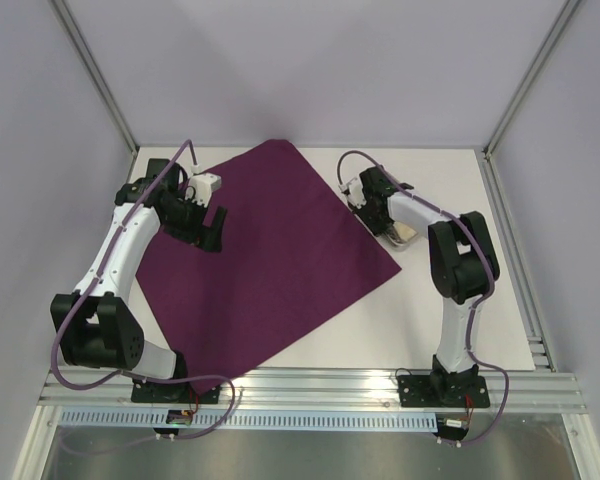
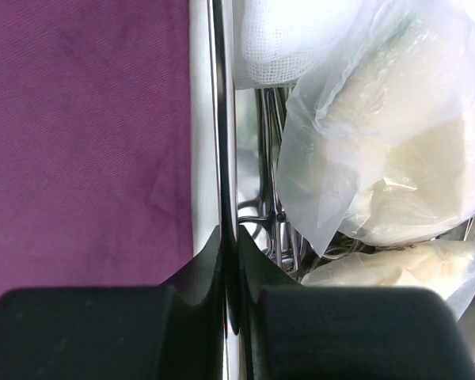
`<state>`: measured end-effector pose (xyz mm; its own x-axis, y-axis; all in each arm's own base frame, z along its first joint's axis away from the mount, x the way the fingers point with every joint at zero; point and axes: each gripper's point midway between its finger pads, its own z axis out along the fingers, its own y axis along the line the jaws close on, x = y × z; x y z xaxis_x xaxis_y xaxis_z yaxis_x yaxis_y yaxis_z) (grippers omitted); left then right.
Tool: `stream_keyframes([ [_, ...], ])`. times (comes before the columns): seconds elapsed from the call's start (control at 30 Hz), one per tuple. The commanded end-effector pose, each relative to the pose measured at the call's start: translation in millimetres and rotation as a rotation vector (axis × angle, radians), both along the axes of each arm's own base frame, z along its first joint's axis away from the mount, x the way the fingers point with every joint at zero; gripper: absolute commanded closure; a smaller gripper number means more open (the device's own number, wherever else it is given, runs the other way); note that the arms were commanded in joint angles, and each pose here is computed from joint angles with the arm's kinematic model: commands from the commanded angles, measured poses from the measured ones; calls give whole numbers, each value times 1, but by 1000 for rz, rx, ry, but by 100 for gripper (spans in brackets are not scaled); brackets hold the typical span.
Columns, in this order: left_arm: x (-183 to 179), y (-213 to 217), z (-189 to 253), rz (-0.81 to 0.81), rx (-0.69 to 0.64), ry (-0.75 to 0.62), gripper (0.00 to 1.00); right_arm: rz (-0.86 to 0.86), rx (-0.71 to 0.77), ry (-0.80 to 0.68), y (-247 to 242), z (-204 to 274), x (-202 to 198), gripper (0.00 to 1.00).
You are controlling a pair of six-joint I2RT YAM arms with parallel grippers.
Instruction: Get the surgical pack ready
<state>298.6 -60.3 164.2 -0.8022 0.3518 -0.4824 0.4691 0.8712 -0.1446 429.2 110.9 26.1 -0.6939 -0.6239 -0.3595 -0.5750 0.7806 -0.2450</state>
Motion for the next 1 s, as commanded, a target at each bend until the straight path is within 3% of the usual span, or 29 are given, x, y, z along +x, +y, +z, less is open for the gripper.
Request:
stream_keyframes([
  [0.0,7,0,4,-4,-10,-23,0,28,-16,-164,6,57,19,100],
  [0.47,11,4,1,11,8,-24,0,116,-24,-228,46,84,15,100],
  [0.97,24,79,-33,268,21,47,0,528,58,-179,247,67,-65,99],
])
